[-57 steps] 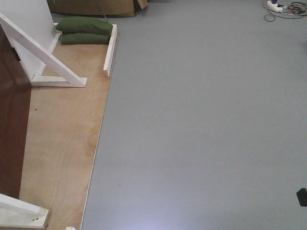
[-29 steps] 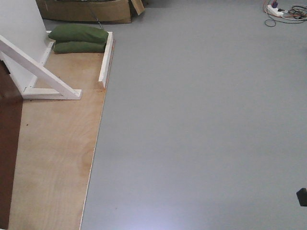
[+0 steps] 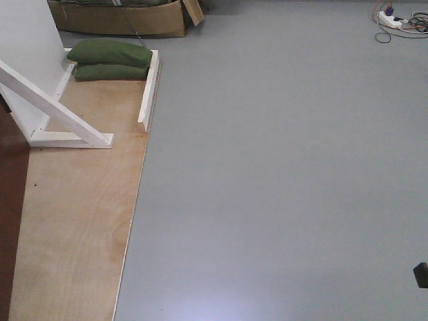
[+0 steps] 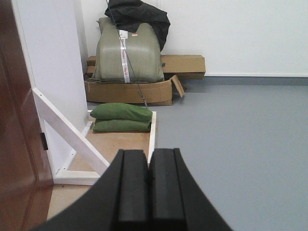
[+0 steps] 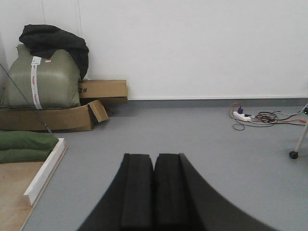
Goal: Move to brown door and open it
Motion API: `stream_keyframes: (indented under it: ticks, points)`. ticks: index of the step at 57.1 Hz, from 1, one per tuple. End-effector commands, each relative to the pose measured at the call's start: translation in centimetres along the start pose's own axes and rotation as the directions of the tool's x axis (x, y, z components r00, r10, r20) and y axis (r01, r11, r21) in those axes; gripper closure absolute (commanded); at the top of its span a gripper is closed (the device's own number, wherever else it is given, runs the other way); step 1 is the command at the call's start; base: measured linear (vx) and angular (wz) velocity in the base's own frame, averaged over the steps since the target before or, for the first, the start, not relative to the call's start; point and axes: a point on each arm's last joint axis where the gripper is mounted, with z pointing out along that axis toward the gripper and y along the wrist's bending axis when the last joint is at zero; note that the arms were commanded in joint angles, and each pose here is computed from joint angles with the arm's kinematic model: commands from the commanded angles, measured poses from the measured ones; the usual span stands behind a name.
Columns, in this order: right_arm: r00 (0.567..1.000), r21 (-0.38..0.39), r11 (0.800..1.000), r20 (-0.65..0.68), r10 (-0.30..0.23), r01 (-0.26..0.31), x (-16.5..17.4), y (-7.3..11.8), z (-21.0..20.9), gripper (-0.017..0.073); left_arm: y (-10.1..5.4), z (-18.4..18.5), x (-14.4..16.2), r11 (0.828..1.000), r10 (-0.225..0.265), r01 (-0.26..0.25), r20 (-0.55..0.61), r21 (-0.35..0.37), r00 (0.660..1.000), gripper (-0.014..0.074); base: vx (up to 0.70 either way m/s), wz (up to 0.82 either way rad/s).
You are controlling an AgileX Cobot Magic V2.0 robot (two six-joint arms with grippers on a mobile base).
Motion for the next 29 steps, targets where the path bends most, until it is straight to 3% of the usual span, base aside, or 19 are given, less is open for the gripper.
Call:
stream_keyframes:
  ticks: [1, 29]
  points:
    - [0.996, 0.008, 1.000, 0.084, -0.012, 0.012, -0.60, -0.06, -0.10, 0.0559, -0.07, -0.38, -1.73, 1.000, -0.015, 0.015, 0.123, 0.005, 0.992, 0.0597, 0.06, 0.01]
    - [0.996, 0.008, 1.000, 0.084, -0.012, 0.012, -0.60, -0.06, -0.10, 0.0559, -0.07, -0.38, -1.73, 1.000, -0.015, 0.015, 0.123, 0.005, 0.992, 0.0597, 0.02, 0.00]
